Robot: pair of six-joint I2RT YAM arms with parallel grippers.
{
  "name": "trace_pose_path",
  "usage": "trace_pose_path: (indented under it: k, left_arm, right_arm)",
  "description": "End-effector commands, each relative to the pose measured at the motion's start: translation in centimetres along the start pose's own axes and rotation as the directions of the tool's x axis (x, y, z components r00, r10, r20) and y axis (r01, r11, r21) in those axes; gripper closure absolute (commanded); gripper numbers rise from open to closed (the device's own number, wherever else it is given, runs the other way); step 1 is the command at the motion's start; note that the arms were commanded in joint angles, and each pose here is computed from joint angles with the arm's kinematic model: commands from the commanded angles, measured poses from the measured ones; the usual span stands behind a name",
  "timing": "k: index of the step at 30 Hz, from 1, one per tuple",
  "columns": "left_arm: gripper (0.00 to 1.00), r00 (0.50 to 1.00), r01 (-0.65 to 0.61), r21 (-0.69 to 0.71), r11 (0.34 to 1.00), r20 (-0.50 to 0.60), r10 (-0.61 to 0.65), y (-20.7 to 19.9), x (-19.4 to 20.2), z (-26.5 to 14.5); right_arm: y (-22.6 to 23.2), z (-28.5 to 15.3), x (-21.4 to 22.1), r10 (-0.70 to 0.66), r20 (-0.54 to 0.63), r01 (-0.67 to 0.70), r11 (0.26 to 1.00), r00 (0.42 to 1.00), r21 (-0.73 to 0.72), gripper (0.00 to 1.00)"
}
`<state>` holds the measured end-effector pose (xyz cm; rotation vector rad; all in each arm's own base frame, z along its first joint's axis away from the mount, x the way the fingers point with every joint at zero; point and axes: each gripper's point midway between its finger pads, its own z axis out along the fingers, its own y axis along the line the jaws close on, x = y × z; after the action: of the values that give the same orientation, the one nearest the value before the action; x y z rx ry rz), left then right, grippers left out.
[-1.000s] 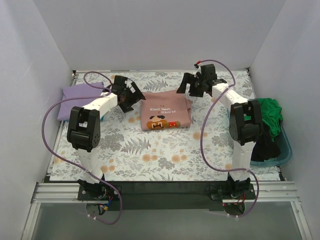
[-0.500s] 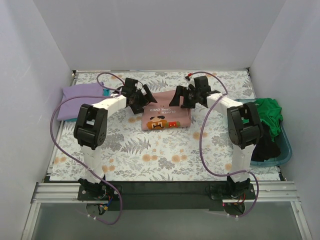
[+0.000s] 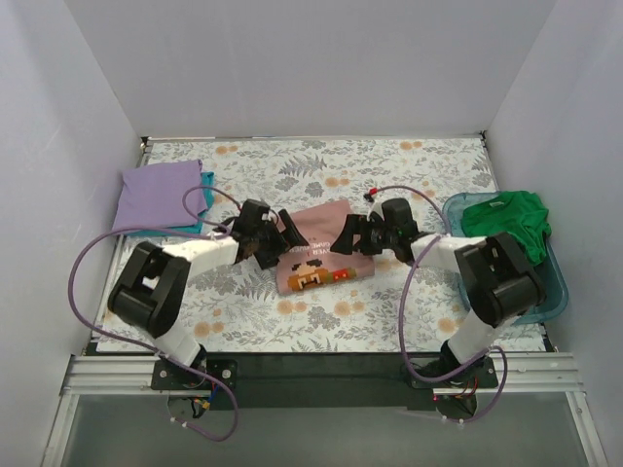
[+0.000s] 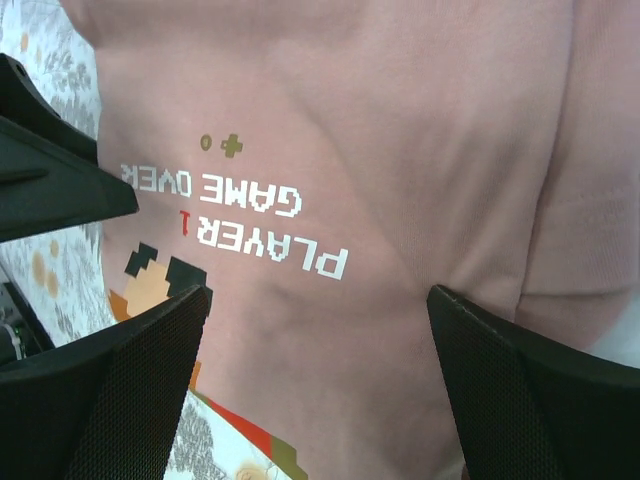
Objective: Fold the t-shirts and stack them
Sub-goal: Fold the tshirt
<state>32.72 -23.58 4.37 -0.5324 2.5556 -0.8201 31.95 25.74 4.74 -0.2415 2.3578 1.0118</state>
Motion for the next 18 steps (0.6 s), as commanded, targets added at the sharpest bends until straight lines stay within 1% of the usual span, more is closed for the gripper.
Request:
trace_pose_path:
  k: [1,2,4,6,7,8,9,10,12,13,15,16,18]
  left_arm:
    - [0.02,0.989,0.065,-0.227,0.972,-0.112,-0.092,7.9,6.9,-1.9]
    - [0.02,0.992,0.075,-0.216,0.973,-0.086,-0.095,7.5,6.7,-3.1]
    - [0.02,0.995,0.074,-0.214,0.974,-0.047,-0.086,7.6,6.8,-4.7]
    - [0.02,0.997,0.080,-0.208,0.975,0.002,-0.081,7.4,6.1,-5.6]
    - [0.02,0.997,0.077,-0.207,0.975,0.000,-0.079,7.3,6.3,-6.1]
    - [0.02,0.998,0.069,-0.170,0.983,0.015,-0.067,6.1,5.8,-6.8]
    - [0.02,0.998,0.058,-0.151,0.987,0.013,-0.056,5.6,5.9,-7.1]
    - [0.02,0.999,0.051,-0.139,0.989,0.009,-0.051,5.4,6.0,-7.5]
    - [0.02,0.999,0.034,-0.099,0.994,0.028,-0.032,4.5,5.8,-8.4]
    - [0.02,0.999,0.038,-0.112,0.993,0.029,-0.035,4.8,5.9,-8.6]
    - [0.02,0.999,0.030,-0.108,0.994,0.030,-0.027,4.8,6.0,-9.1]
    - [0.02,0.999,0.024,-0.111,0.994,0.025,-0.021,4.9,6.2,-9.2]
    - [0.02,1.000,0.021,-0.121,0.992,0.021,-0.019,5.4,6.5,-9.1]
  right_arm:
    - [-2.7,-2.1,10.7,0.161,-0.171,-0.131,0.976,0.972,0.173,0.01]
    - [-2.1,-2.6,10.7,0.144,-0.148,-0.119,0.979,0.978,0.166,0.02]
    - [-1.8,-3.6,12.1,0.142,-0.144,-0.117,0.978,0.979,0.171,0.02]
    - [-1.5,-4.2,12.3,0.137,-0.129,-0.115,0.980,0.982,0.165,0.02]
    - [-0.7,-4.7,11.6,0.127,-0.100,-0.112,0.983,0.987,0.144,0.02]
    - [-0.4,-5.0,11.6,0.124,-0.091,-0.111,0.985,0.988,0.133,0.02]
    - [0.2,-5.3,11.4,0.110,-0.081,-0.100,0.988,0.991,0.114,0.02]
    - [1.3,-5.8,10.3,0.086,-0.044,-0.082,0.994,0.995,0.074,0.02]
    - [3.6,-6.7,9.2,0.050,-0.020,-0.051,0.999,0.999,-0.015,0.02]
    - [5.3,-7.8,7.7,0.019,0.038,-0.016,0.997,0.999,-0.071,0.02]
    - [6.5,-9.1,6.7,0.001,0.101,0.009,0.994,0.995,-0.107,0.02]
    - [7.7,-10.6,5.4,-0.021,0.175,0.046,0.990,0.984,-0.137,0.02]
    - [7.5,-11.8,5.2,-0.008,0.222,0.034,0.993,0.975,-0.112,0.02]
